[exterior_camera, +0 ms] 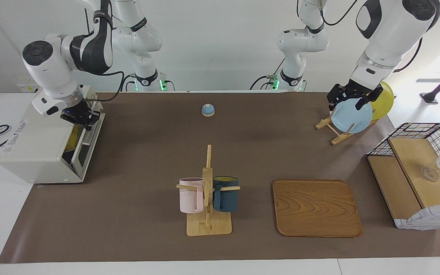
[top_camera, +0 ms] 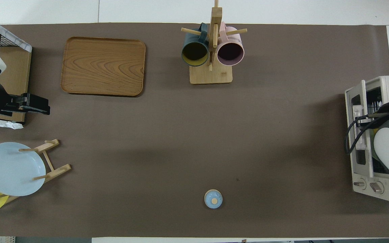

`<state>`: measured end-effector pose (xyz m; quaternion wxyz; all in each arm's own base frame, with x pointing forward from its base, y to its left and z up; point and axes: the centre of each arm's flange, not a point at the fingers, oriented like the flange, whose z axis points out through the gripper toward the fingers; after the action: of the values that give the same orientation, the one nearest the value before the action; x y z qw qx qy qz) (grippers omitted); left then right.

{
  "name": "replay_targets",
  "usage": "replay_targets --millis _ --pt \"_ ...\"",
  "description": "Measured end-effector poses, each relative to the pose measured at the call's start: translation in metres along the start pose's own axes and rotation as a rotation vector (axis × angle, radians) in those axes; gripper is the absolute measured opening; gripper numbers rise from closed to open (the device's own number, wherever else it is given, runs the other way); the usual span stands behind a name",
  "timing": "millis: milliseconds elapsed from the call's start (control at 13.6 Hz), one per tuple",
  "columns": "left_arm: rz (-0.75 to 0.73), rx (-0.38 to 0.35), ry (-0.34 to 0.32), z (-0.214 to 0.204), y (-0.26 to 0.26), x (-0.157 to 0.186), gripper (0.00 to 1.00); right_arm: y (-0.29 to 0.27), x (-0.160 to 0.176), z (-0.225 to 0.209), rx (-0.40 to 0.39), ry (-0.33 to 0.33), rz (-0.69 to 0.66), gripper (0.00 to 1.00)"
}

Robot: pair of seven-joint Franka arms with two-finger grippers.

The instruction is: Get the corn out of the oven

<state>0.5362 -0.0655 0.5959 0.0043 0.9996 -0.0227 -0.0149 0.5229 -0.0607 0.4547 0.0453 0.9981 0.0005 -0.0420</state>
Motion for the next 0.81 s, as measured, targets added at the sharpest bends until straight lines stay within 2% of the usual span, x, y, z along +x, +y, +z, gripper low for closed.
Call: replay_targets --millis 294,589,810 --pt "0.0 0.0 0.0 0.0 0.0 0.0 1.0 -0.052 0.019 0.044 0.026 0.023 -0.011 0.01" --pt "0.0 0.0 0.0 0.0 0.0 0.0 1.0 -0.072 0.027 0.083 0.047 0.071 -0.022 0.01" --pt "0.0 0.0 0.0 0.0 0.0 0.0 1.0 -0.081 0.033 0.109 0.059 0.069 -0.012 0.01"
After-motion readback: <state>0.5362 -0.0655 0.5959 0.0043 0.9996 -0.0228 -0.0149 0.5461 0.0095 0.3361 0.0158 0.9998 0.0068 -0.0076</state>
